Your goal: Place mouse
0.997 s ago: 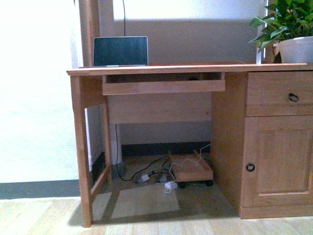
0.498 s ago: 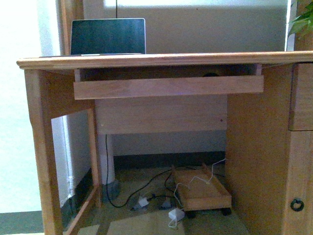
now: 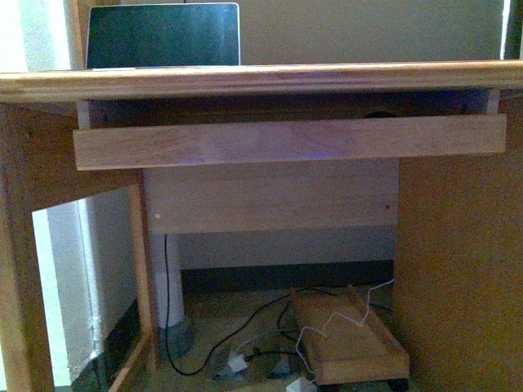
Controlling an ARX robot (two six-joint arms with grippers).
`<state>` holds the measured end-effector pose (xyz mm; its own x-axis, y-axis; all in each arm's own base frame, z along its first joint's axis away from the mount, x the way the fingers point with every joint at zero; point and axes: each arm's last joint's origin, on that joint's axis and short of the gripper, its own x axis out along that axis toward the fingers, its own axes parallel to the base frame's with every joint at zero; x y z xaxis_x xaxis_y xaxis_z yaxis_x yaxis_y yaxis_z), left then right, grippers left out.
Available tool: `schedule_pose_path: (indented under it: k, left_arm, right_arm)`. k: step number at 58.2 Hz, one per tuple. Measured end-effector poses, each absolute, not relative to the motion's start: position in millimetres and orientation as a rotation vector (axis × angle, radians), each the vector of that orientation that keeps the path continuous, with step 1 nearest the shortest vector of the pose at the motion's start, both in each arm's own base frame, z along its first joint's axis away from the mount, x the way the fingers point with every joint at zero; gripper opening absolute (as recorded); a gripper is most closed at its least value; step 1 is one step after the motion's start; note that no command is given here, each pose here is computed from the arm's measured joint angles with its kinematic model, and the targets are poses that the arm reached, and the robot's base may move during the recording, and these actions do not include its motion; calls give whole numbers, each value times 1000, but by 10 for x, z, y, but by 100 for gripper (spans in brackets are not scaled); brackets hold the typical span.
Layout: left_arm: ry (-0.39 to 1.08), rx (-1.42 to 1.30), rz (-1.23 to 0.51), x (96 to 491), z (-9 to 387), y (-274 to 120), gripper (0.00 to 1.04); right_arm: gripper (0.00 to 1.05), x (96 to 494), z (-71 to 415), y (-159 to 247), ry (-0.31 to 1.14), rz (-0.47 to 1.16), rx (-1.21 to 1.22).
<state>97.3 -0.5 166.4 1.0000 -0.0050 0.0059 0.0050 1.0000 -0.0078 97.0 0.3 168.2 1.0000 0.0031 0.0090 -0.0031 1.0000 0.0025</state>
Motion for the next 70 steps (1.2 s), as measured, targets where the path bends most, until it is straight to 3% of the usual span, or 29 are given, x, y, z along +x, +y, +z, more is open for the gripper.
schedule_pose_path:
  k: [70]
  left_arm:
    - [-6, -8, -5, 973, 1664, -5, 97]
  right_arm:
    - [104, 970, 1682, 3, -9, 3, 2]
